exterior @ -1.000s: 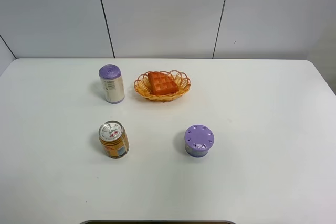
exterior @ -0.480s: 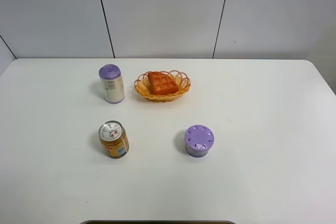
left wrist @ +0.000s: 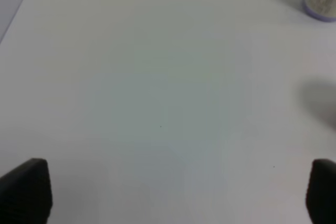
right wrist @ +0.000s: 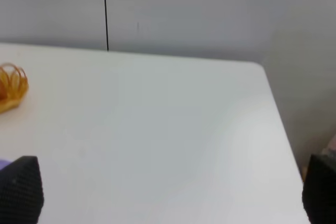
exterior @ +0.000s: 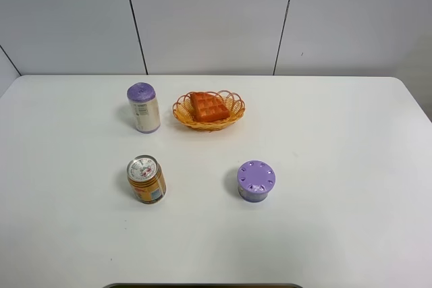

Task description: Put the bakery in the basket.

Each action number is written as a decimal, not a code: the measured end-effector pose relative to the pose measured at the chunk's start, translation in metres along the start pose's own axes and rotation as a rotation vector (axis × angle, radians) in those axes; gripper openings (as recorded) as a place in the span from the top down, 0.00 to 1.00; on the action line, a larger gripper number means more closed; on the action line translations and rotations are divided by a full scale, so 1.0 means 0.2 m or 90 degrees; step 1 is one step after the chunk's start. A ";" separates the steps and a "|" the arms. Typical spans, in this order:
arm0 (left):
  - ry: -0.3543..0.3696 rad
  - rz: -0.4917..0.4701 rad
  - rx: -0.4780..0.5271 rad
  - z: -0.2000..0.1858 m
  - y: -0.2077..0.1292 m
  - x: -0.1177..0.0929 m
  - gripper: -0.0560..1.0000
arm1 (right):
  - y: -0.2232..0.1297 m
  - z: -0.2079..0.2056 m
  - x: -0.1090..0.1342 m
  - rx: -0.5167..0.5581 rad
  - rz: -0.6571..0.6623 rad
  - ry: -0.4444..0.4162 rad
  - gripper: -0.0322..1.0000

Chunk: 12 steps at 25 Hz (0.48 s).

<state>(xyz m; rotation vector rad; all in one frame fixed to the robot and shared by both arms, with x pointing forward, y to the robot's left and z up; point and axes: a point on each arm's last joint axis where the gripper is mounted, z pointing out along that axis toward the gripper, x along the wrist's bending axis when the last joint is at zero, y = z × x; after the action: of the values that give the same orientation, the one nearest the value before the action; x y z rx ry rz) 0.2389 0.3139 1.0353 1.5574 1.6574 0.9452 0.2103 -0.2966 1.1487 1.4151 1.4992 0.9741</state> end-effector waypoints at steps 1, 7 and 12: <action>0.000 0.000 0.000 0.00 0.00 0.00 0.01 | -0.04 0.03 0.00 0.006 0.000 0.000 0.01; 0.000 0.000 0.000 0.00 0.00 0.00 0.01 | -0.22 0.11 0.01 0.020 0.000 0.000 0.01; 0.000 0.000 0.000 0.00 0.00 0.00 0.01 | -0.28 0.11 0.01 0.011 -0.002 -0.002 0.01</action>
<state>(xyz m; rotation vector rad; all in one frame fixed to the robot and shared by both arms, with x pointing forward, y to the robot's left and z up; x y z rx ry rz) 0.2389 0.3139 1.0353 1.5574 1.6574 0.9452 0.2105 -0.2975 1.0884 1.4261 1.5103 0.9585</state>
